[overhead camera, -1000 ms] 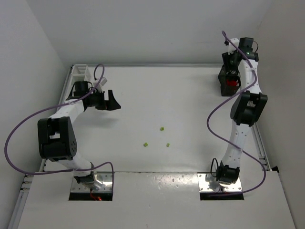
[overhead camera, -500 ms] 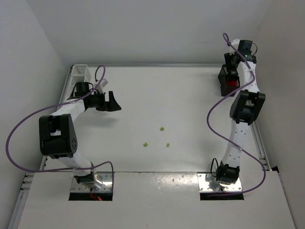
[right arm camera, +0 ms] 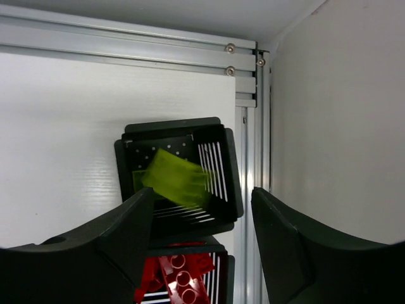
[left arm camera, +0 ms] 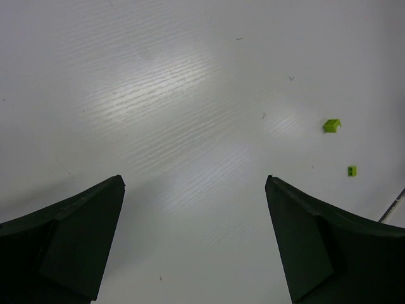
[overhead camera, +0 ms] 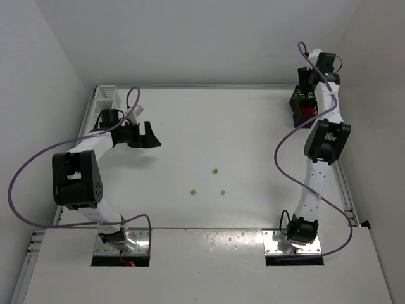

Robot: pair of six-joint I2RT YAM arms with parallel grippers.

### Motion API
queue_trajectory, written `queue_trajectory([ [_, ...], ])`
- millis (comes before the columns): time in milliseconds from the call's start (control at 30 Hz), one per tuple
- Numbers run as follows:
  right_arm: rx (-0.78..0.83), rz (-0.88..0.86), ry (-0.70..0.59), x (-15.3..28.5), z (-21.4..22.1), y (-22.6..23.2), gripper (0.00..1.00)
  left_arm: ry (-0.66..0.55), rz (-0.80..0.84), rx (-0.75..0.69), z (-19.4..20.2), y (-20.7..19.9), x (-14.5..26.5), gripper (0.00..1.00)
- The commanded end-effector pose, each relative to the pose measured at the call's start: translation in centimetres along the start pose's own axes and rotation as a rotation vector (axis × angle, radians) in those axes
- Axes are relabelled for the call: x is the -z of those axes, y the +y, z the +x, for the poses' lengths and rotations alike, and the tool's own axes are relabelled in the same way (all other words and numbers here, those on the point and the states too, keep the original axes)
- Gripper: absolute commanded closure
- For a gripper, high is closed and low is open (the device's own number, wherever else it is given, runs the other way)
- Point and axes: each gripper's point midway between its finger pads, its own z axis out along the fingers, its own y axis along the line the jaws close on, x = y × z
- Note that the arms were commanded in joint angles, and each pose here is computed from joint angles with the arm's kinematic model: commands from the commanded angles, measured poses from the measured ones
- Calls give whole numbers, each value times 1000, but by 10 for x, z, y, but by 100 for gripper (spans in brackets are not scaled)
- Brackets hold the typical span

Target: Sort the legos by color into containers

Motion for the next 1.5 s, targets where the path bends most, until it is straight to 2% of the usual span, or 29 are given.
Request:
queue_trajectory([
  [0, -52, -19, -98, 24, -37, -7, 37, -36, -4, -17, -15, 4, 3, 0],
  [133, -47, -152, -129, 53, -50, 13, 37, -23, 5, -8, -10, 2, -3, 0],
  [167, -43, -162, -179, 74, -68, 10, 38, -23, 5, -8, -10, 2, -3, 0],
  [200, -42, -214, -175, 74, -54, 24, 38, -34, 4, -18, -11, 1, -1, 0],
  [267, 52, -225, -282, 107, -69, 42, 38, -50, -1, -44, -17, -4, 0, 0],
  [300, 111, -231, -370, 145, -74, 53, 38, -47, -14, -42, -14, -2, 1, 0],
  [333, 180, -245, -406, 163, -75, 63, 38, -59, -8, -63, -18, -8, 2, 0],
  [367, 221, -316, -378, 174, -61, 92, 38, -45, -10, -63, -13, -10, -1, 0],
  [400, 254, -368, -399, 197, -63, 104, 40, -53, -10, -70, -15, -11, 1, 0],
  [533, 332, -609, -263, 227, -11, 170, 57, -52, -8, -100, -17, -22, -2, 0],
  [633, 398, -774, -122, 246, 49, 226, 65, -59, -17, -106, -19, -22, 0, 0],
  [733, 499, -932, 23, 266, 117, 283, 68, -59, -17, -106, -19, -22, 0, 0],
  [800, 565, -991, 73, 276, 153, 316, 69, -52, -17, -100, -15, -22, 0, 0],
  [867, 596, -1014, 70, 284, 165, 334, 68, -51, -26, -109, -15, -20, 0, 0],
  [933, 671, -1033, 62, 289, 176, 357, 60, -58, -35, -114, -17, -20, 2, 0],
  [1000, 726, -1059, 111, 286, 195, 377, 51, -51, -35, -109, -15, -18, 0, 0],
  [1333, 998, -1147, 63, 271, 216, 422, 51, -53, -29, -93, -19, -15, 3, 0],
  [1467, 1054, -1100, -7, 259, 206, 428, 51, -51, -36, -81, -17, -10, 3, 0],
])
